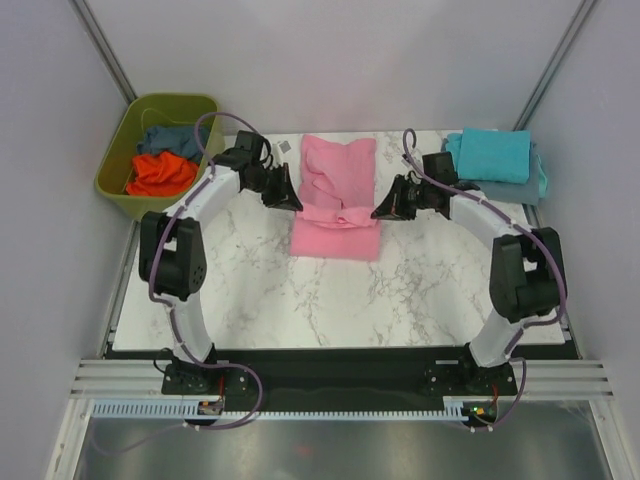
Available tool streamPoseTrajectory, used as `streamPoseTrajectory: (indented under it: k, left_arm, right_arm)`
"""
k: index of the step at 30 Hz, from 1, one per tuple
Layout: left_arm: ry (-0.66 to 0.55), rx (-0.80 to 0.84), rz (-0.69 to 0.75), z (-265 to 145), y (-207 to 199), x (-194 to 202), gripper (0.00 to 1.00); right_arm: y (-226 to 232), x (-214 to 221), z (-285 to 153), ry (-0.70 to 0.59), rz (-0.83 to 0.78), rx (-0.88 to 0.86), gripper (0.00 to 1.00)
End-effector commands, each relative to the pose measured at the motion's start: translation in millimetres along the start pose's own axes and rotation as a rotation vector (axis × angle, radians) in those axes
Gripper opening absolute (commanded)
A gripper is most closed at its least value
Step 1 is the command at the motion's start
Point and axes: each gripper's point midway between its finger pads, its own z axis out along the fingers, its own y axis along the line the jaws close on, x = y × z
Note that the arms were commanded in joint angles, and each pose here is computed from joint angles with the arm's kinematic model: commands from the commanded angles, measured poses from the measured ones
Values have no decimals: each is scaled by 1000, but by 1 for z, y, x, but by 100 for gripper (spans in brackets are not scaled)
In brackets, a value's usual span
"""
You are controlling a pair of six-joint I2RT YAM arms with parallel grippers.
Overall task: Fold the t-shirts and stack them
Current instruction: Fold the tshirt
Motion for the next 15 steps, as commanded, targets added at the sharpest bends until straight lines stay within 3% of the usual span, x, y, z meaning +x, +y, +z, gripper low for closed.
streamPoseTrajectory:
  k: [1, 15]
  left_arm:
    - [-39, -22, 80, 12, 10, -38, 2]
    - [-122, -88, 93, 55, 55, -94, 2]
  right_arm:
    - [-5, -44, 18, -69, -83, -2, 0]
    - [-41, -90, 83, -69, -113, 15, 0]
